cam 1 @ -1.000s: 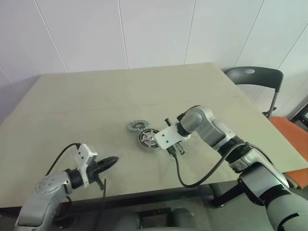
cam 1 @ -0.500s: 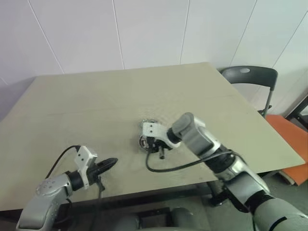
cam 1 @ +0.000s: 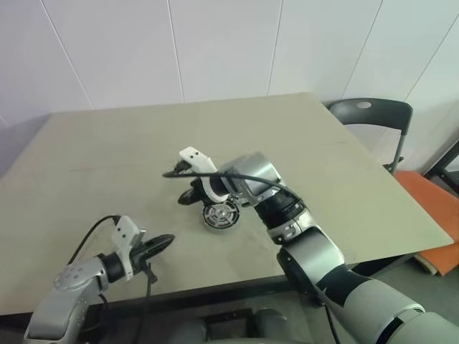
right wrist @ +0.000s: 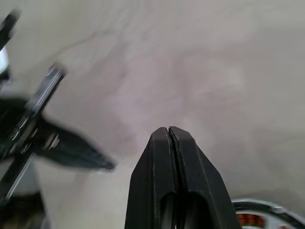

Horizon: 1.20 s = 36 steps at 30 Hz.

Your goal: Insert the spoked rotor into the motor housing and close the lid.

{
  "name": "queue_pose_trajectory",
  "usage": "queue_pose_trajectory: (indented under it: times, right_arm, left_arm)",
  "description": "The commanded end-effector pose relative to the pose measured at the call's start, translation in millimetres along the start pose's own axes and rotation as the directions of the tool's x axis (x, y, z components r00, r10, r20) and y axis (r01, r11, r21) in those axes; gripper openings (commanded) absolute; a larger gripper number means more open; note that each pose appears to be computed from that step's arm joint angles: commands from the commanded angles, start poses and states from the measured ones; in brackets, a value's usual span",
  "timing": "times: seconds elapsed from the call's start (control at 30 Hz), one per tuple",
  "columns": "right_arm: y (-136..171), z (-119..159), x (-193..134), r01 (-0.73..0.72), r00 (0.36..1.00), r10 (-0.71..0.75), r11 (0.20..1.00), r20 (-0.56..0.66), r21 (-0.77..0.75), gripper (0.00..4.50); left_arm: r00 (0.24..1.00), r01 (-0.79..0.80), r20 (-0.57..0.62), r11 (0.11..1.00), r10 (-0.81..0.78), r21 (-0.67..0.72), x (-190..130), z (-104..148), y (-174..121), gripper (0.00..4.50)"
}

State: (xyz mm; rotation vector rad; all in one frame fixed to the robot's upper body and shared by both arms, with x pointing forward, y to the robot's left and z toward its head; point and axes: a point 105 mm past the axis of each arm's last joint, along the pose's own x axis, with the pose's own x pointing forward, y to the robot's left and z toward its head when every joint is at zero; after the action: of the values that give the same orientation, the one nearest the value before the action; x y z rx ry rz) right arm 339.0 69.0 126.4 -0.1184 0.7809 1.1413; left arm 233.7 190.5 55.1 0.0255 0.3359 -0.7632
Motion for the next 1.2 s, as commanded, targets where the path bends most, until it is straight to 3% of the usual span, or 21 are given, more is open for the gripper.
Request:
queue_pose_trajectory:
  times: [0.03, 0.1, 0.2, 0.3, 0.43, 0.53, 0.6, 0.73, 1.03, 1.13, 1.2]
  right_arm:
    - [4, 33, -7, 0.007, 0.989, 0.016, 0.989, 0.148, -0.15, 0.03]
    - [6, 39, -16, 0.022, 0.985, 0.04, 0.938, 0.169, -0.346, 0.03]
    - [10, 39, -35, -0.014, 0.983, 0.105, 0.864, 0.152, -0.503, 0.03]
    - [11, 29, -52, -0.024, 0.988, 0.122, 0.736, 0.097, -0.677, 0.2]
    - [14, -7, -75, -0.149, 0.988, 0.124, 0.542, -0.096, -0.827, 1.31]
    - [14, -33, -85, -0.252, 0.968, 0.116, 0.466, -0.224, -0.848, 2.33]
    - [0, -44, -85, -0.249, 0.966, 0.051, 0.448, -0.253, -0.859, 3.0]
    - [-20, -55, -78, -0.209, 0.967, -0.052, 0.399, -0.25, -0.893, 3.0]
    - [-33, -73, -64, -0.206, 0.96, -0.095, 0.394, -0.263, -0.896, 3.0]
    - [-36, -78, -64, -0.217, 0.955, -0.103, 0.395, -0.278, -0.893, 2.39]
    - [-37, -80, -64, -0.223, 0.953, -0.103, 0.391, -0.284, -0.893, 1.72]
  left_arm:
    - [1.0, 0.011, 0.025, 0.999, -0.012, 0.04, 2, 15, -2, 0.0]
    - [1.0, 0.014, 0.025, 0.999, -0.015, 0.042, 3, 17, -2, 0.0]
    - [0.999, 0.018, 0.026, 0.999, -0.019, 0.043, 5, 19, -3, 0.0]
    - [0.999, 0.022, 0.025, 0.999, -0.023, 0.042, 6, 20, -3, 0.0]
    - [0.999, 0.026, 0.024, 0.999, -0.027, 0.043, 9, 21, -2, 0.0]
    - [0.999, 0.026, 0.024, 0.999, -0.027, 0.044, 10, 21, -2, 0.0]
    - [0.999, 0.025, 0.023, 0.999, -0.026, 0.045, 11, 21, -1, 0.0]
    - [1.0, 0.02, 0.021, 0.999, -0.021, 0.047, 11, 21, -1, 0.0]
    - [1.0, 0.003, 0.018, 0.999, -0.004, 0.05, 10, 17, 2, 0.0]
    - [1.0, -0.003, 0.013, 0.999, 0.002, 0.049, 9, 12, 4, 0.0]
    - [1.0, -0.004, 0.014, 0.999, 0.003, 0.05, 9, 12, 4, 0.0]
